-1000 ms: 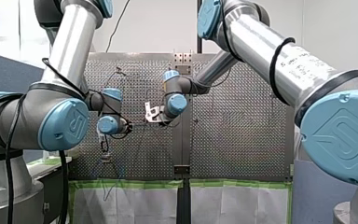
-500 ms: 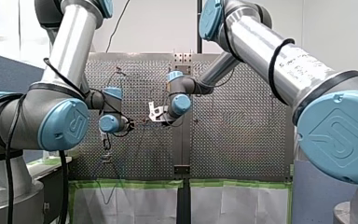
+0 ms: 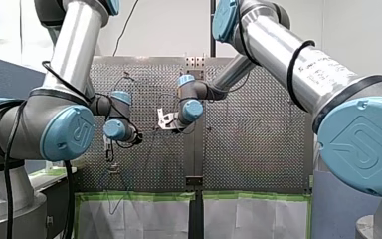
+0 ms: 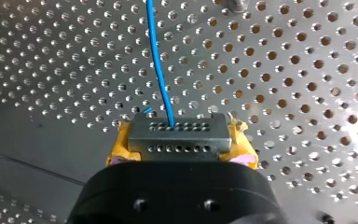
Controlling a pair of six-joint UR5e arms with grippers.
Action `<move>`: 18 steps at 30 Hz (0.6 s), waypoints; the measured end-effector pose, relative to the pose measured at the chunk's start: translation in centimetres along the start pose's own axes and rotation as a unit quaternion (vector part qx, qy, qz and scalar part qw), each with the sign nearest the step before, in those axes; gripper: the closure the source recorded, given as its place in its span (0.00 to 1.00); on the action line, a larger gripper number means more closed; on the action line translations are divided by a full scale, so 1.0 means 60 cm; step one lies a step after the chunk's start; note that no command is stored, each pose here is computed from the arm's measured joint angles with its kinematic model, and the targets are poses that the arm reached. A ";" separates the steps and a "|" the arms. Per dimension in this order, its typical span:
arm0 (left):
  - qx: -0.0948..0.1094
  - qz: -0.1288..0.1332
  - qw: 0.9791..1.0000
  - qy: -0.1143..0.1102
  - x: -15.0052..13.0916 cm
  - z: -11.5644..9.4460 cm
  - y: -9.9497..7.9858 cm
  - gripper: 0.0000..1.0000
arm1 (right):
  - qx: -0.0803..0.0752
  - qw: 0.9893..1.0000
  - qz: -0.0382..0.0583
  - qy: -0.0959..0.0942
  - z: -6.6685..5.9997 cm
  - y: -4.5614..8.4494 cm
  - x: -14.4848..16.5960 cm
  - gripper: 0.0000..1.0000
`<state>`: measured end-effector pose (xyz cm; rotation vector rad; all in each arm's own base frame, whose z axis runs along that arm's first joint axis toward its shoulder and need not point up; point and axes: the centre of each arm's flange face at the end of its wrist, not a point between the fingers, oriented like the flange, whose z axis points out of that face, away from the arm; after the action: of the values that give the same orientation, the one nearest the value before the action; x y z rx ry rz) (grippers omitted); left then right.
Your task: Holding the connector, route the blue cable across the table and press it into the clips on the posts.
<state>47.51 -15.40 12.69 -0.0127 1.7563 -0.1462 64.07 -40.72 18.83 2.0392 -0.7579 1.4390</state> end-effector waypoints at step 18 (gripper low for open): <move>0.013 -0.025 0.998 -0.053 -0.026 0.033 0.001 1.00 | -0.007 1.000 0.022 0.007 0.002 0.019 0.010 1.00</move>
<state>49.74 -15.38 13.85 -0.0445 1.6495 -0.2015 63.52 -41.68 19.44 2.0122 -0.8095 1.4666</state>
